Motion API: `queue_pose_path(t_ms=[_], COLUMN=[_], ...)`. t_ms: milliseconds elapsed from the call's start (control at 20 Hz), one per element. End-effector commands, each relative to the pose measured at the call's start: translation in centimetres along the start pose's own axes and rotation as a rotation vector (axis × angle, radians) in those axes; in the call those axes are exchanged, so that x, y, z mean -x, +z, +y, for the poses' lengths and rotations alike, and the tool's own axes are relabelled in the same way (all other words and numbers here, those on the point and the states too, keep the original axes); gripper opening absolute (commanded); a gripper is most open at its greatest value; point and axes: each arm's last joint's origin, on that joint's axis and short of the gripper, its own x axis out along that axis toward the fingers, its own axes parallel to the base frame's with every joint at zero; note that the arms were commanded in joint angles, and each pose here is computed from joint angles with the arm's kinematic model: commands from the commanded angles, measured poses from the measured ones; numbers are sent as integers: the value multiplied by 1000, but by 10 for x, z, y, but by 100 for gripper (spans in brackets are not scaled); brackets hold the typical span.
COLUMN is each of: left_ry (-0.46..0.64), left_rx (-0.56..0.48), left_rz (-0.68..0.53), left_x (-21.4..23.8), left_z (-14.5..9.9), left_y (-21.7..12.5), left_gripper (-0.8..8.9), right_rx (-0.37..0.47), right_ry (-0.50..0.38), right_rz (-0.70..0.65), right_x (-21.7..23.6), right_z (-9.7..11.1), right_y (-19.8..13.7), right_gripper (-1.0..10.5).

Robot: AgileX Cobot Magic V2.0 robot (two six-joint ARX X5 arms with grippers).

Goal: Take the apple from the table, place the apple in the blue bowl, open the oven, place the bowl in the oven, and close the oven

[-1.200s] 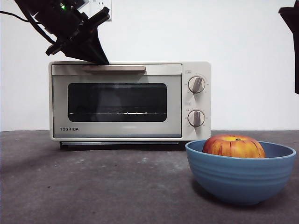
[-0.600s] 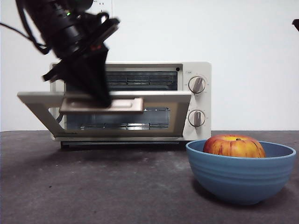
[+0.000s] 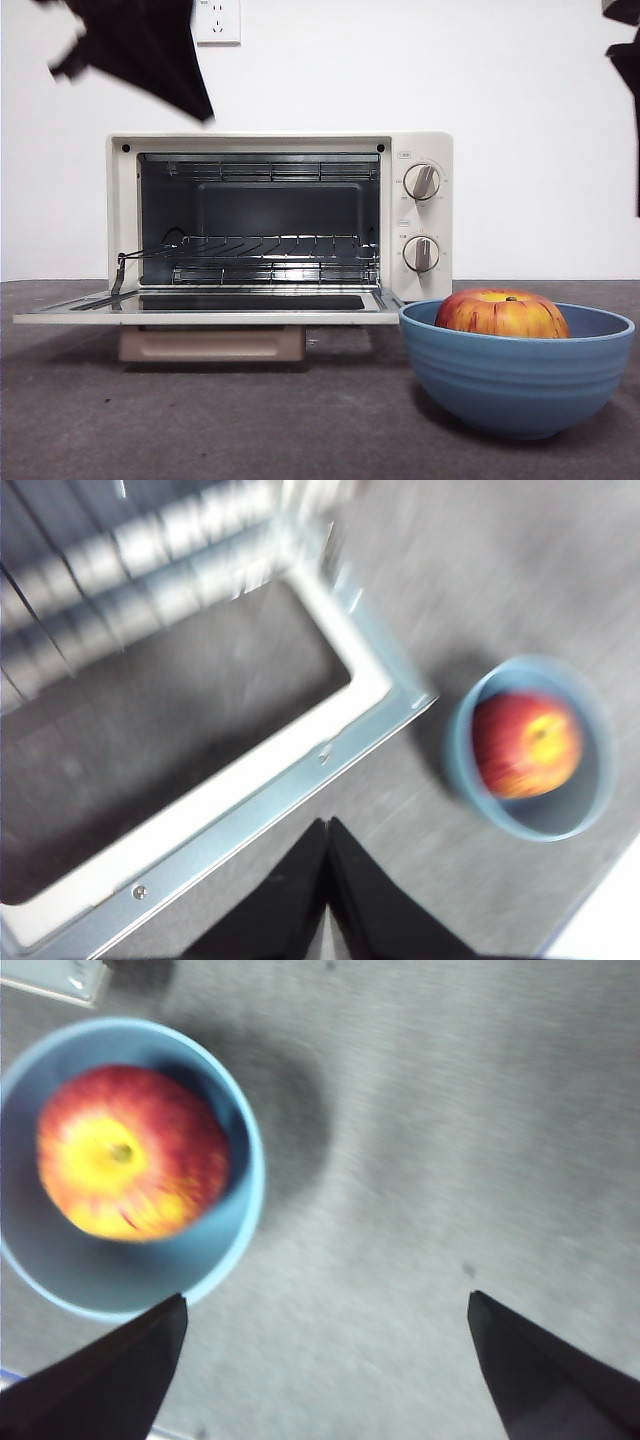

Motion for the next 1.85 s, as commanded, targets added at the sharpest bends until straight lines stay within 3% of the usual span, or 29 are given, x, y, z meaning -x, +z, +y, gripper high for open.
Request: queue_pose_path(t_ms=[50,250,600,800,1050,1300,1500,1650,1850], left_ry=[4,23,105,129,127,127,128,172,183], left_rx=[2,15,123,146,137,138,137,144,131], left_rz=[-89,-224,-276,-304,-333,-333,-333,-332,-306], left_x=[28,68,83,90,99,99,99,98,93], left_z=[-7,-14,-7,-9,-13,-13,-13,-11,-9], left_y=[0,-22,-95,-119,-126,-126,-126,-126,-123], left_gripper=[7,7,7,7,7,7,7,7,7], right_rx=[17,24,27,28,23,56,49,25,33], right_ry=[18,46,51,99,98,140,150,213,306], right_rz=[16,58,99,102,133,121,116,76,5], right_x=[-9,-30,-64,-79,-98,-99,-99,-88,-61], right_z=[0,0,1,2,-2,7,12,18,45], right_y=[8,20,35,37,28,27,27,32,51], right_gripper=[424,423,368,306,211,0,3,3,3])
